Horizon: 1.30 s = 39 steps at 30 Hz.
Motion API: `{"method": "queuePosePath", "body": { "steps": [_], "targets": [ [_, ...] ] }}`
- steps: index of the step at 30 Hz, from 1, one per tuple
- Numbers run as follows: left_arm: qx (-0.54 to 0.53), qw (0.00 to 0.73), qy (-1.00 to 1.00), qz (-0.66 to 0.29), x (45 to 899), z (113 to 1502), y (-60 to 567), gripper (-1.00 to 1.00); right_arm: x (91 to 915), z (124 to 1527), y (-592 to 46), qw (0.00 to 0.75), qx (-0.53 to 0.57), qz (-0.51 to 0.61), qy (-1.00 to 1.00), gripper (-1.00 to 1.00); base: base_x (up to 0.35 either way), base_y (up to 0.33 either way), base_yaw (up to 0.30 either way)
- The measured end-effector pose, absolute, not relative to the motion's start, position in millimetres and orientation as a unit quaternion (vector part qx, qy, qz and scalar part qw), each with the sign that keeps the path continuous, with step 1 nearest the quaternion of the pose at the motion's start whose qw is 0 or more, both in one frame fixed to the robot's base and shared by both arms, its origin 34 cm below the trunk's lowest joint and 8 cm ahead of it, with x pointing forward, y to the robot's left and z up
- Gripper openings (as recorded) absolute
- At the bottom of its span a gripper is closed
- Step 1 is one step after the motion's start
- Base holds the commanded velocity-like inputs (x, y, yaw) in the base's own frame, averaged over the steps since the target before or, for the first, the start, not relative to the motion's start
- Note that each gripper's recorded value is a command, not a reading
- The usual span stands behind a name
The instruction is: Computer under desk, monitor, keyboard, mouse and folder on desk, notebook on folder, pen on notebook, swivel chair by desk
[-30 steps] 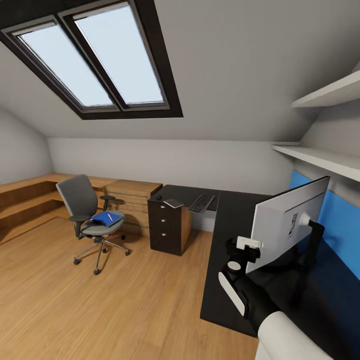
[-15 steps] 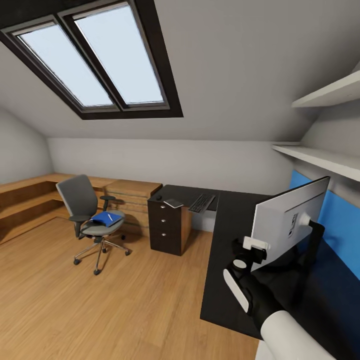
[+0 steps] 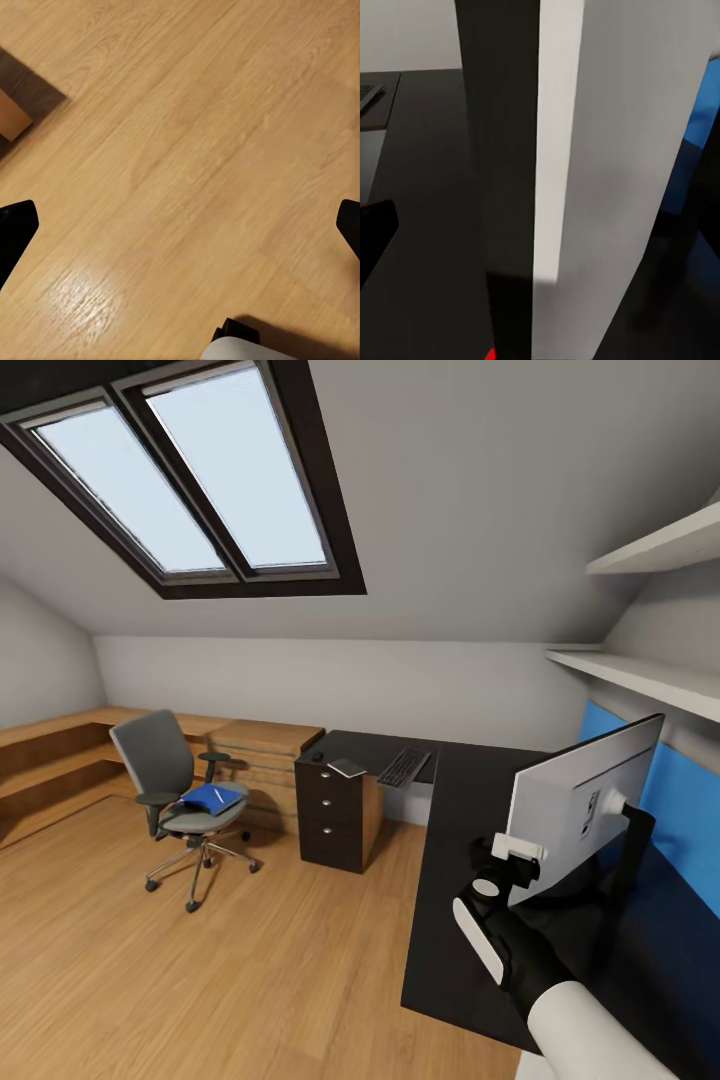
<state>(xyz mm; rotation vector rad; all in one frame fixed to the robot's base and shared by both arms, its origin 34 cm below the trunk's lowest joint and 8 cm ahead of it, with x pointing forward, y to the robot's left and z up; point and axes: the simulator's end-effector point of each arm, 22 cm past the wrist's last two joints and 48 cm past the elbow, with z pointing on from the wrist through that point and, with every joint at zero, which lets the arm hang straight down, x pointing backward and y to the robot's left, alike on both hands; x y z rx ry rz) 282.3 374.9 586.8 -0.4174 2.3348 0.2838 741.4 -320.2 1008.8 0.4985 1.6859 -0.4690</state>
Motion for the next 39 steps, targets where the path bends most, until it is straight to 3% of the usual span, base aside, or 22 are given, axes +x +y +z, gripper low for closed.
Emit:
{"method": "queuePosePath", "body": {
  "steps": [14,39],
  "targets": [
    [-0.163,0.368,0.909,0.11,283,587,375,1.0,741,1009,-320,0.615,0.216,-0.204,0.731,1.0,0.004,0.0,-0.011],
    [-0.164,0.379,0.904,0.108,291,591,375,1.0,739,1026,-320,0.626,0.219,-0.2,0.721,1.0,-0.001,0.0,-0.154]
  ]
}}
